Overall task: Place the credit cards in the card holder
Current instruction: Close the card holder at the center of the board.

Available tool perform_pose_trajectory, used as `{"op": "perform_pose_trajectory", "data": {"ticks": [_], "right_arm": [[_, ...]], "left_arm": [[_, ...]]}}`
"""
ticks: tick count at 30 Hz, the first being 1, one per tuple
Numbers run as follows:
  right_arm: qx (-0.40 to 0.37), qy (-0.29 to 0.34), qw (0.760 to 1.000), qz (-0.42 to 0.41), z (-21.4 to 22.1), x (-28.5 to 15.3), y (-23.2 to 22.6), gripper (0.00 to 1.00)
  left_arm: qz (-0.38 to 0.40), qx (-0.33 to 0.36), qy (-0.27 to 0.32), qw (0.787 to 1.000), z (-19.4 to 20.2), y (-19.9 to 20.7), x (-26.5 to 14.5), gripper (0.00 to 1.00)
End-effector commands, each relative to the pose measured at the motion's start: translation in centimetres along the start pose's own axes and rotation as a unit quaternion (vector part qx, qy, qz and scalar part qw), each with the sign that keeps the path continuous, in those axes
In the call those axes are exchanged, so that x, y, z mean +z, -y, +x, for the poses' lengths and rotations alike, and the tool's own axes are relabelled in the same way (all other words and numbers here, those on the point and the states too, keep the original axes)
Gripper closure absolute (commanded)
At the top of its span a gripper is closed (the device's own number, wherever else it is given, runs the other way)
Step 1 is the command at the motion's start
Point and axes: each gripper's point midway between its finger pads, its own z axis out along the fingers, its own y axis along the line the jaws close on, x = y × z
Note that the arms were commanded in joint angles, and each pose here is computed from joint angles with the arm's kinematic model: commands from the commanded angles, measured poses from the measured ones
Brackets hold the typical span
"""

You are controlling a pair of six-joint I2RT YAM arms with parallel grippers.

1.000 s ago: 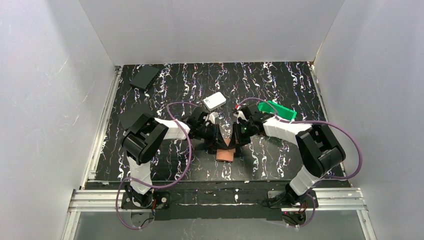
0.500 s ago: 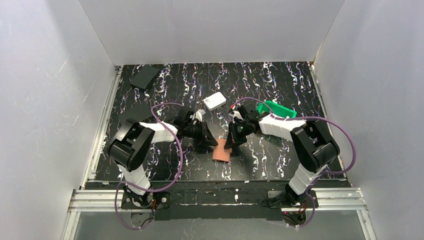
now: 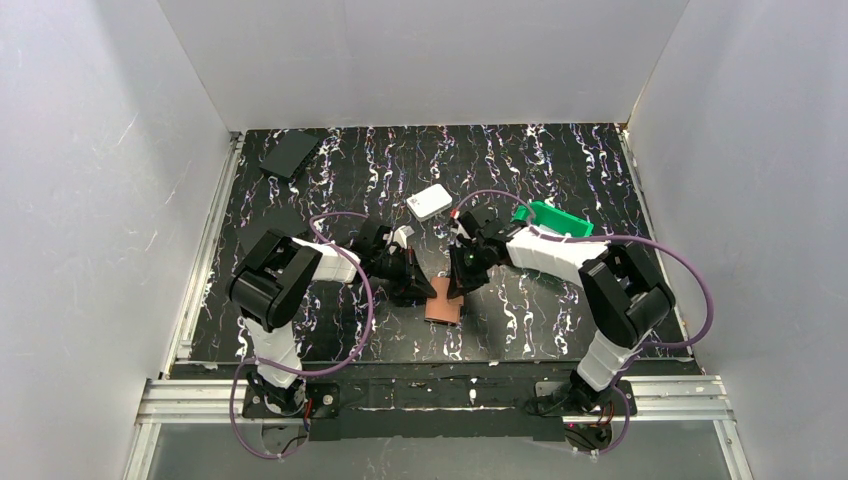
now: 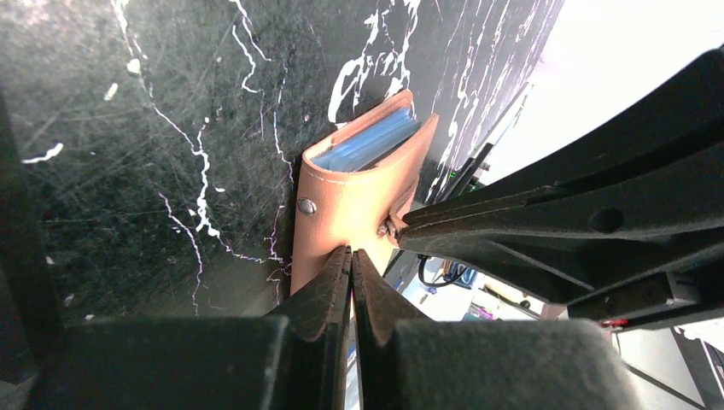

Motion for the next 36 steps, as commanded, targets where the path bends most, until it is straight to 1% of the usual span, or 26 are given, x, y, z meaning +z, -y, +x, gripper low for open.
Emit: {"op": "perform_pose_trajectory", "data": {"ticks": [1, 3, 5, 9, 13, 16, 19, 21, 24, 27, 28, 30, 33, 36], "right_arm": [[0.007, -0.049, 0.983, 0.175, 5.0, 3.5, 6.3, 0.99], [0.014, -0.051, 0.977, 0.207, 5.4, 3.9, 7.0, 0.99], [0.019, -0.066, 0.968, 0.242, 6.2, 4.3, 8.0, 0.99], [0.013, -0.082, 0.951, 0.296, 7.5, 5.0, 9.2, 0.99], [0.013, -0.099, 0.937, 0.335, 9.8, 6.0, 10.7, 0.99], [0.02, -0.117, 0.931, 0.345, 11.4, 7.0, 11.9, 0.99], [0.021, -0.128, 0.927, 0.353, 12.0, 7.6, 12.6, 0.99], [0.017, -0.129, 0.929, 0.345, 11.7, 7.9, 12.2, 0.99], [0.012, -0.102, 0.939, 0.329, 10.0, 7.4, 10.9, 0.99], [0.009, -0.079, 0.96, 0.269, 8.4, 7.0, 8.2, 0.99], [0.01, -0.069, 0.964, 0.255, 7.7, 6.6, 7.4, 0.96], [0.001, -0.051, 0.975, 0.216, 6.3, 5.8, 5.6, 0.85], [-0.015, -0.011, 0.984, 0.179, 3.7, 3.8, 3.3, 0.69], [-0.039, 0.031, 0.989, 0.139, 1.1, 1.1, 1.0, 0.58]], "left_arm": [[-0.048, -0.007, -0.003, 0.999, 1.0, -2.4, 1.0, 0.99], [-0.047, -0.007, -0.002, 0.999, 1.0, -2.4, 1.0, 0.99], [-0.047, -0.007, -0.002, 0.999, 1.0, -2.4, 1.0, 0.99], [-0.045, -0.007, 0.001, 0.999, 1.1, -2.4, 0.9, 0.99], [-0.043, -0.005, 0.007, 0.999, 1.0, -2.2, 0.7, 0.99], [-0.039, -0.002, 0.01, 0.999, 1.0, -1.9, 0.6, 0.99], [-0.035, 0.001, 0.01, 0.999, 1.1, -1.6, 0.4, 0.99], [-0.033, 0.003, 0.01, 0.999, 1.1, -1.5, 0.3, 0.99], [-0.026, 0.007, 0.011, 1.0, 1.2, -1.0, 0.0, 0.99], [-0.011, 0.018, 0.015, 1.0, 1.1, 0.2, -0.6, 0.95], [-0.006, 0.021, 0.017, 1.0, 1.0, 0.6, -0.8, 0.94], [0.004, 0.029, 0.022, 0.999, 0.8, 1.4, -1.3, 0.91], [0.019, 0.039, 0.028, 0.999, 0.6, 2.6, -2.2, 0.86], [0.029, 0.052, 0.034, 0.998, 0.6, 3.7, -3.1, 0.79]]}}
